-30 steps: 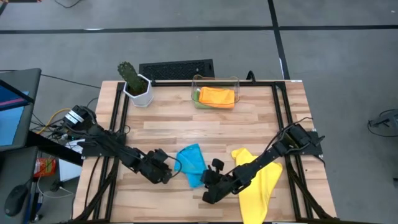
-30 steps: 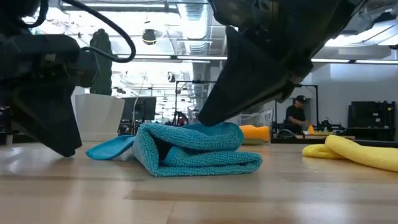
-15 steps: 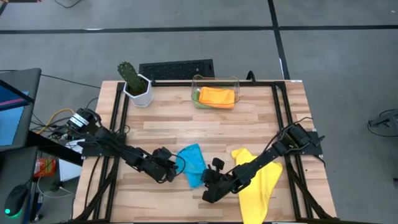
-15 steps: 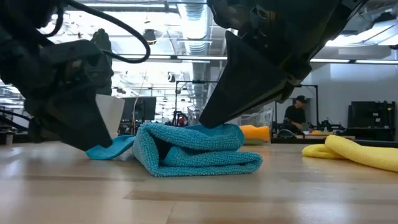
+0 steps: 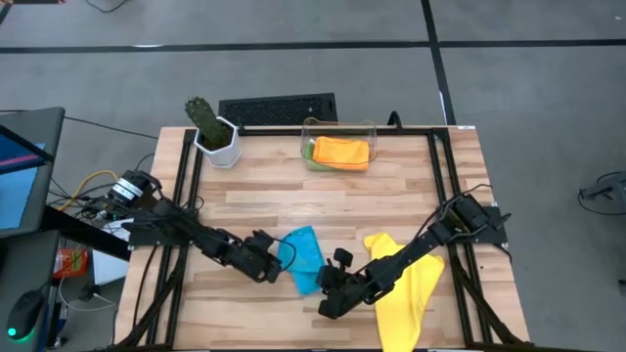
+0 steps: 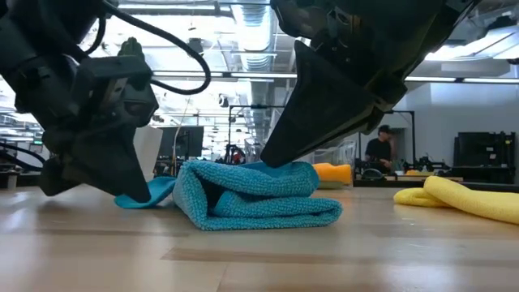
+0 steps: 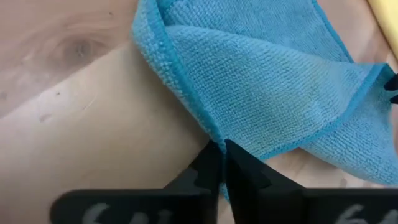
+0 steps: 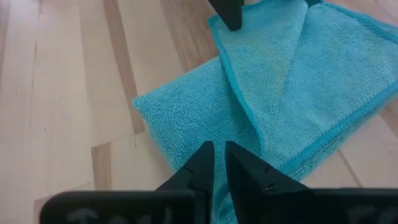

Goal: Fold microfiber towels
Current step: Fold the blue towel

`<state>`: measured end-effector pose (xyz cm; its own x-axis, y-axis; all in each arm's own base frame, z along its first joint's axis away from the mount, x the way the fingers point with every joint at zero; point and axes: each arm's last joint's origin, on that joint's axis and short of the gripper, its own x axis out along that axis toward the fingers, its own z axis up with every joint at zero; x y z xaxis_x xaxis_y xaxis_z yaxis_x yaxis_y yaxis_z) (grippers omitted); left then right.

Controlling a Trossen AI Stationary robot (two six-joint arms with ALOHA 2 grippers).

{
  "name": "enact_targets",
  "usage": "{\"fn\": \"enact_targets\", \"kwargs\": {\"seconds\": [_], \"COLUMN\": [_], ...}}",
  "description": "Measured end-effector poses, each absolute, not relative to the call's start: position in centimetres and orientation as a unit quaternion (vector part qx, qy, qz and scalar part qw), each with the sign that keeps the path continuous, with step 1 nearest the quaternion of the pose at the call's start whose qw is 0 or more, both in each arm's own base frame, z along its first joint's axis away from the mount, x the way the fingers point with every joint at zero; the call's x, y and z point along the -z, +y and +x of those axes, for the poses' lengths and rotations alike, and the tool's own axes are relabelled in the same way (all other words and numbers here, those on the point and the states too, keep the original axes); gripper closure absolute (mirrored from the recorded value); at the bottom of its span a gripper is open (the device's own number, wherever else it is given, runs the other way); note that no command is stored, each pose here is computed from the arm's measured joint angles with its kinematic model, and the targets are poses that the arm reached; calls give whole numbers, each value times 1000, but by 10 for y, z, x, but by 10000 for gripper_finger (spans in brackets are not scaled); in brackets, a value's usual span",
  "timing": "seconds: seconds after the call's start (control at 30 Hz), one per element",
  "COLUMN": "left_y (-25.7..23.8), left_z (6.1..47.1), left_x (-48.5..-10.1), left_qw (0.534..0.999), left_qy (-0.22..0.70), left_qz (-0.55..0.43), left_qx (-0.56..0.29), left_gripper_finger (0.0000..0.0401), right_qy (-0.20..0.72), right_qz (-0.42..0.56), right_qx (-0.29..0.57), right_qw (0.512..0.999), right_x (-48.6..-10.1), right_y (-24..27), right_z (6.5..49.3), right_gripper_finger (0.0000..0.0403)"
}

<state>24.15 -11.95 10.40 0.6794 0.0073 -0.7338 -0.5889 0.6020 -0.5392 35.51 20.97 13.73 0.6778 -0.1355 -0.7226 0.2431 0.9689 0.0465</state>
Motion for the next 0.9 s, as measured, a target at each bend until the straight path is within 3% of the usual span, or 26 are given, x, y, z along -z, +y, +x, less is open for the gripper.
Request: {"fn": "enact_targets", "kwargs": {"seconds": [0.37,0.9], "left_y": [-129,-91], "left_z": [272,295], "left_x": [-138,-169], "left_qw": [804,819], "left_qy": [360,324], "left_qz": [-460,-438], "left_qx": [-115,-178], "left_gripper_finger": [400,399], "right_qy": [388,394], "right_qz": [69,74], "right_qx": [104,106], "right_qw": [913,910], "right_x": [-137,-136], "right_y": [210,212], "right_z": [355,352], "right_gripper_finger": [339,339]}}
